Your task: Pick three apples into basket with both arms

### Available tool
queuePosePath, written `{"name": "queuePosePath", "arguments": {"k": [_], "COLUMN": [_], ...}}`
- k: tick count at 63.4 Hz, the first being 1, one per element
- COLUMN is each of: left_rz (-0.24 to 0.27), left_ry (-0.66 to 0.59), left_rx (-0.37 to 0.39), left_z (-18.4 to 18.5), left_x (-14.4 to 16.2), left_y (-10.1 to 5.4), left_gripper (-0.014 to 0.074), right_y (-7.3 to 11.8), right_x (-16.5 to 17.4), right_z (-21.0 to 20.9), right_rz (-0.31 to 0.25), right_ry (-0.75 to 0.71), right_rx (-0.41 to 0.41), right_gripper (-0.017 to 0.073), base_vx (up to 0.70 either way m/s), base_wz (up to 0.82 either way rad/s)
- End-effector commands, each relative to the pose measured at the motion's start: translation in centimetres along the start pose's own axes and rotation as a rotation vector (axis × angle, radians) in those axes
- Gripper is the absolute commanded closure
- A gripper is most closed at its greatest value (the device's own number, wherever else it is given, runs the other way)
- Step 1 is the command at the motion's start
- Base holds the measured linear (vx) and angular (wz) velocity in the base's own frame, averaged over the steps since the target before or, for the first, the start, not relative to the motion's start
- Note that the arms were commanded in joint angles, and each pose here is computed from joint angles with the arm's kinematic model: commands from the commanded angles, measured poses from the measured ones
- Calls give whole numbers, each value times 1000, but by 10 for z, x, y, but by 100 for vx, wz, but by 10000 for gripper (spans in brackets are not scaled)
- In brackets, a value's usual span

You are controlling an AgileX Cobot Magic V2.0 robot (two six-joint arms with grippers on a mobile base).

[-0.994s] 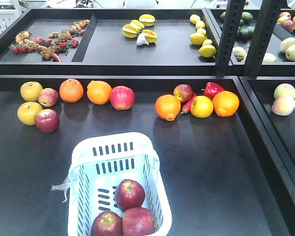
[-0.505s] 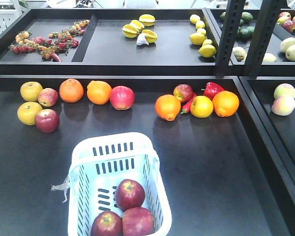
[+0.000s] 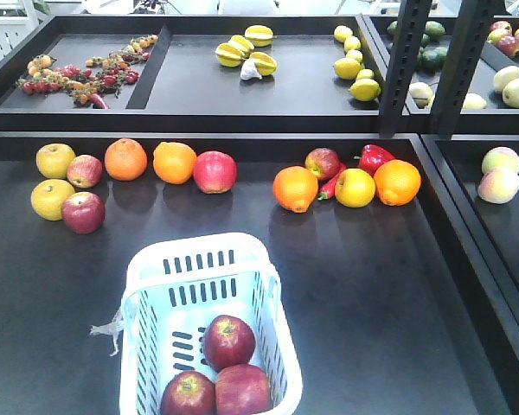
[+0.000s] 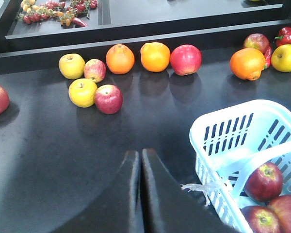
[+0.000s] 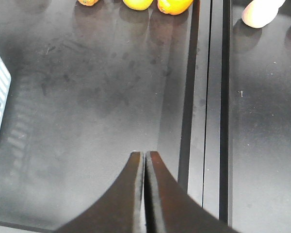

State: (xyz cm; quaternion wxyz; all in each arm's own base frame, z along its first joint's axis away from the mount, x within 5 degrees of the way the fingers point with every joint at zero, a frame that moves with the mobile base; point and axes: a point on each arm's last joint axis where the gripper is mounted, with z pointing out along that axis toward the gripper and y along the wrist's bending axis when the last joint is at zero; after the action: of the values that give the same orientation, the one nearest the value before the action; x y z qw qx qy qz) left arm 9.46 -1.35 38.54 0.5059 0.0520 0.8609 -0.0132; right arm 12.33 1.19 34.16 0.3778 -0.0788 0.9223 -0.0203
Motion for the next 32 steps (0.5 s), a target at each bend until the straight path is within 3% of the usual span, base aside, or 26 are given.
{"name": "queuePosePath", "arguments": {"k": [1,9,19,32], "left_rz": [7,17,81,55], "left_ry": [-117,-193,-293,-388], "left_rx": [15,48,95,111], "left_z": [-4,-1,19,41], "left_x": [-15,-18,-9,15], "left_y": [-1,-5,-14,-15], "left_gripper": [601,601,601,601], "right_y": [-3,-3,-3,-3], "right_x": [-11,-11,-11,-11], "right_z": [-6,-6,-6,-6], "right_rz": [-6,-6,-6,-6], "right_ry": [-88,-88,-88,-88], "right_rx": [17,17,17,17], "right_gripper": [568,568,568,568], "base_vx": [0,0,0,0], "base_wz": [0,0,0,0]}}
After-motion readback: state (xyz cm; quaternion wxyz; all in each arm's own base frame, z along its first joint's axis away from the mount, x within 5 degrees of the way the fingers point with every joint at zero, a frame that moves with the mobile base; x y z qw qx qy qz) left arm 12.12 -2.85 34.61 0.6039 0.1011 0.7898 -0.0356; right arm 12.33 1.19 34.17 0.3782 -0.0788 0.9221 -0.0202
